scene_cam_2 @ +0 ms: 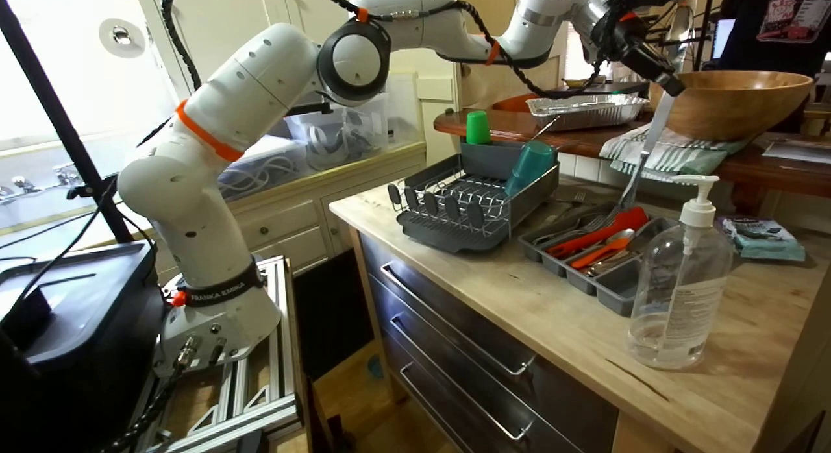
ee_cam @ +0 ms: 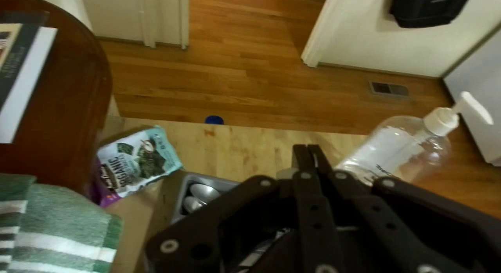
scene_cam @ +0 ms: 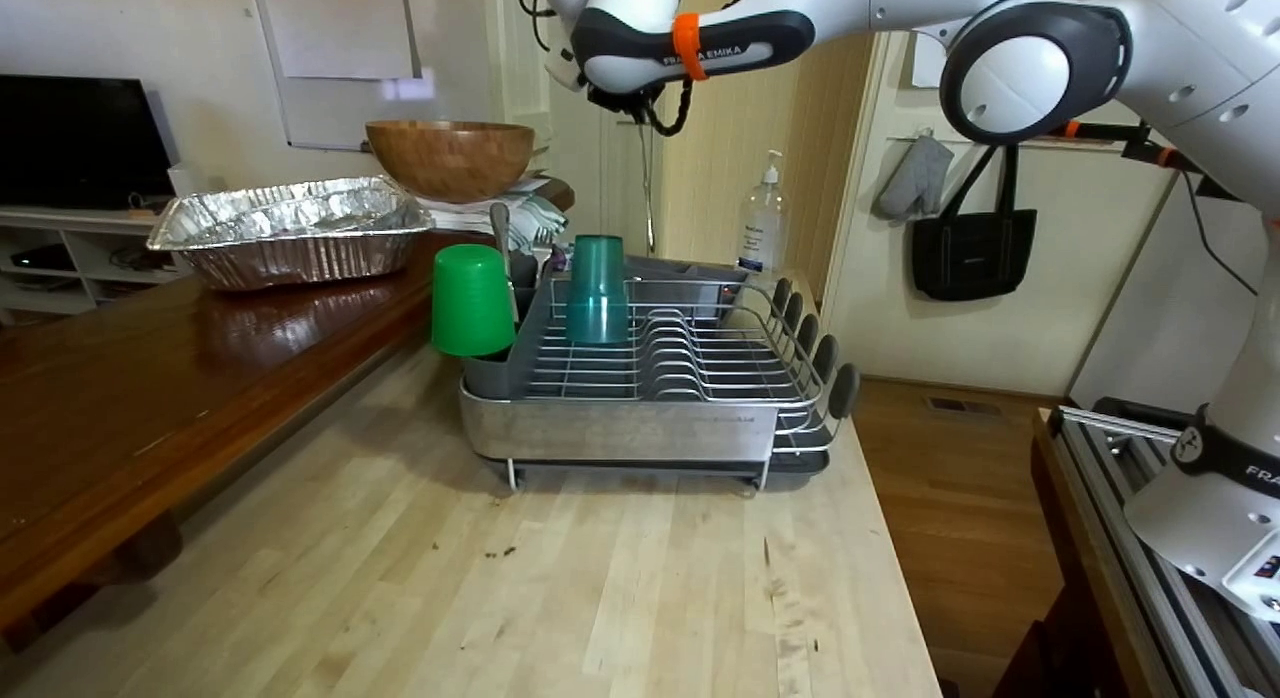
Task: Move the light green cup to the top-left corner, then shift a knife to the right
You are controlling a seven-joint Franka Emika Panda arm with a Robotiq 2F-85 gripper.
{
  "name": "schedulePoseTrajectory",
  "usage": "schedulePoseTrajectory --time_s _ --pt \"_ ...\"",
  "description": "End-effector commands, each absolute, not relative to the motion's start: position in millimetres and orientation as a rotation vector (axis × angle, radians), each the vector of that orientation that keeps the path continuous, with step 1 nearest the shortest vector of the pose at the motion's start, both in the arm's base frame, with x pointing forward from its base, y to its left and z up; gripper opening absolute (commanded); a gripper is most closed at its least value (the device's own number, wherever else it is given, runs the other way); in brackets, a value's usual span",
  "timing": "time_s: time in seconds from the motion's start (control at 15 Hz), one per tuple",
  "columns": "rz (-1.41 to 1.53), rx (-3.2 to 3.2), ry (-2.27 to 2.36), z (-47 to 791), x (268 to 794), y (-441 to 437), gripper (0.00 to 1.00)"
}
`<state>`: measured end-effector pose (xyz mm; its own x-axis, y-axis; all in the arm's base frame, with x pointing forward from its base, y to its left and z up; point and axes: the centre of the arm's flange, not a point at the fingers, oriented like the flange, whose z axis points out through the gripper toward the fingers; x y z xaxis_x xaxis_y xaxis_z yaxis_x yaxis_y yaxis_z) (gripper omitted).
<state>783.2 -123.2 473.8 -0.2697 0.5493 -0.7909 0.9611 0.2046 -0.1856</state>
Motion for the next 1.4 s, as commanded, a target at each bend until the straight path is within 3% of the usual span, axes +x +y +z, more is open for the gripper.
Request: schedulePoseTrajectory --time_s 0.0,0.73,1.33 --pt "-0.862 1.388 1.927 470.0 787.4 -127.8 0.00" --pt "-0.890 1.188 2.074 471.0 790.2 -107.3 0.00" --pt "-0.990 0.808 2.203 435.5 773.0 -140.7 0.00"
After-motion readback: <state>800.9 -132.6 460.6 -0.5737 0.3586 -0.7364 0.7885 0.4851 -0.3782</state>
